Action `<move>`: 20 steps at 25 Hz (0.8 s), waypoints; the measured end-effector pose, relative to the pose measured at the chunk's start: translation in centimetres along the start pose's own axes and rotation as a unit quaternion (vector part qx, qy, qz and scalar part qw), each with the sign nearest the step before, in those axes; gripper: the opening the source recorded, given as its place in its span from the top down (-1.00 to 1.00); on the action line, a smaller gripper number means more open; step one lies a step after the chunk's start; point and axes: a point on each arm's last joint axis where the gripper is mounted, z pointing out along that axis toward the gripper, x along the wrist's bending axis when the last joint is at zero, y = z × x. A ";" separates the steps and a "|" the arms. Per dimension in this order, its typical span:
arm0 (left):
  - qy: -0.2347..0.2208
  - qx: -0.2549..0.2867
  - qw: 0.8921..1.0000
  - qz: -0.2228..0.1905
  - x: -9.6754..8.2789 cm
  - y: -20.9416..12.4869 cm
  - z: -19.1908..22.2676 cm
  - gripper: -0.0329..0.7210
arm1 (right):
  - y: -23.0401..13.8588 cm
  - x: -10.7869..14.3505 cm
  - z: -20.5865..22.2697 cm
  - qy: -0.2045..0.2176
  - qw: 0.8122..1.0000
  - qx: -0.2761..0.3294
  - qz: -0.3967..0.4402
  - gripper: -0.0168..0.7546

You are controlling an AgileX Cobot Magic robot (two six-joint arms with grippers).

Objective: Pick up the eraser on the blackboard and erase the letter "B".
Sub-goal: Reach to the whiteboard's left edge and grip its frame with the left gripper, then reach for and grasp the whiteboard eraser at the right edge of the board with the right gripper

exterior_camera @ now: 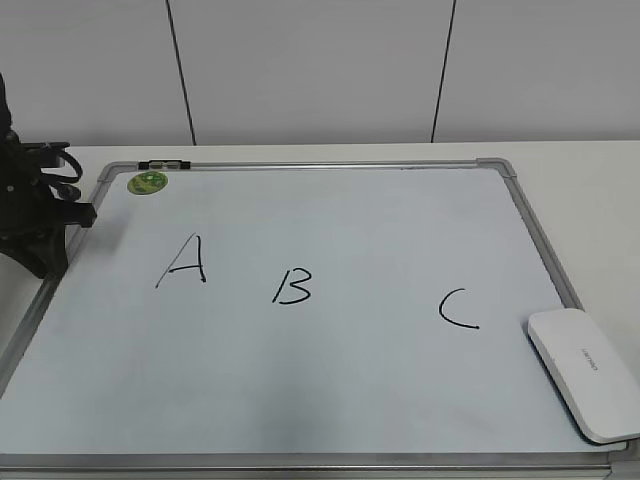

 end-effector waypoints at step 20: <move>-0.002 0.001 1.000 0.000 -0.1 0.0 0.0 0.84 | 2.8 1.3 1.4 0.056 0.995 0.069 -0.038 -0.53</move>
